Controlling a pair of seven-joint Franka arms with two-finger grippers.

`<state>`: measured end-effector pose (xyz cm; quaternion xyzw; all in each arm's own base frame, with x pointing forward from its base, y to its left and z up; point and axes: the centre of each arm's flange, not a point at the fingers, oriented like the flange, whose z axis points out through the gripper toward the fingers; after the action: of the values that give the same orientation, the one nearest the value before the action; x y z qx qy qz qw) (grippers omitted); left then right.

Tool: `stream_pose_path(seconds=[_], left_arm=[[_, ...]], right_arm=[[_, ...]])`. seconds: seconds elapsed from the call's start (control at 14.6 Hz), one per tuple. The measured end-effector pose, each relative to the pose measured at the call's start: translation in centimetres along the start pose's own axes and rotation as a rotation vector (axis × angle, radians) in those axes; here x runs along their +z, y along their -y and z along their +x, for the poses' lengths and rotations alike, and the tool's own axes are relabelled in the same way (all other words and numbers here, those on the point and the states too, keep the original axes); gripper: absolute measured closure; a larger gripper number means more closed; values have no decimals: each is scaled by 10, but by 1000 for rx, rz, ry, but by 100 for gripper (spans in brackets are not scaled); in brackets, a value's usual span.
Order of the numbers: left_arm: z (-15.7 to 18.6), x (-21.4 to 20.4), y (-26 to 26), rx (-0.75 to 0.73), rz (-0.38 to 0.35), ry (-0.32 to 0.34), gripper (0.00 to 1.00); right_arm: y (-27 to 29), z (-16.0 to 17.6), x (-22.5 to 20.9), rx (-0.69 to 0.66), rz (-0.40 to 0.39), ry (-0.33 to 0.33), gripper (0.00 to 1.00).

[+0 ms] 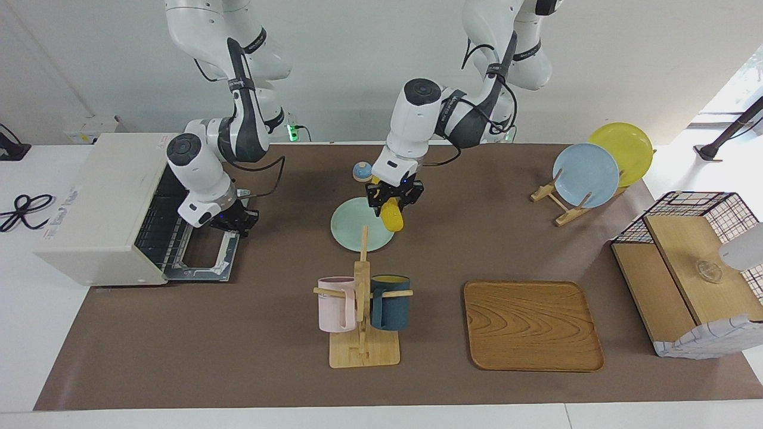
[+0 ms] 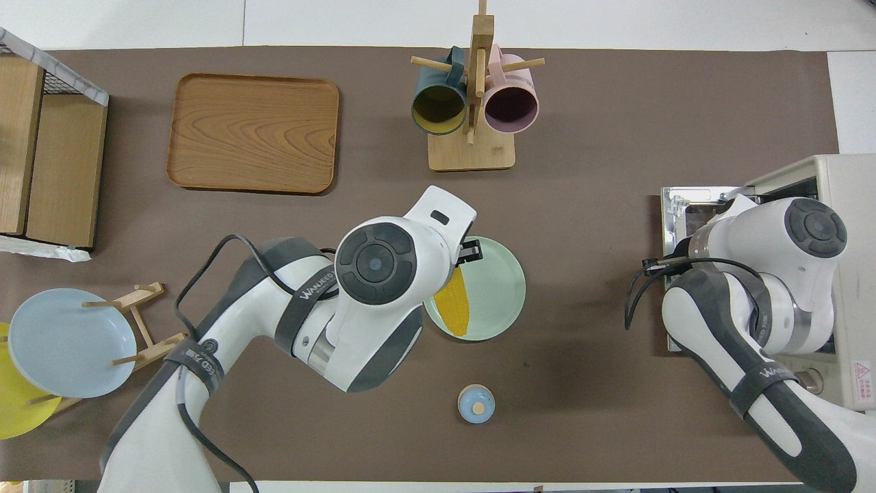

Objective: Put corn in oven
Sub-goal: 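Lower the corn onto the green plate with the left gripper, then withdraw the left gripper while the right gripper reaches the corn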

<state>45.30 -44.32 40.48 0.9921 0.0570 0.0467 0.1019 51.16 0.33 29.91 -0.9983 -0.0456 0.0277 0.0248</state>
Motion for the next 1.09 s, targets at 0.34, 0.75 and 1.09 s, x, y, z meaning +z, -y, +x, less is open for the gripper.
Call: stream_pose_path(seconds=[0.34, 0.75, 1.09], left_arm=[[-32, 71, -27, 45, -29, -21, 44], [-32, 89, -26, 58, -23, -24, 43], [-23, 87, -15, 77, 13, -3, 0]], right_arm=[[22, 3, -1, 0, 5, -3, 99], [61, 27, -47, -35, 38, -4, 73], [67, 41, -106, -51, 49, 31, 27]])
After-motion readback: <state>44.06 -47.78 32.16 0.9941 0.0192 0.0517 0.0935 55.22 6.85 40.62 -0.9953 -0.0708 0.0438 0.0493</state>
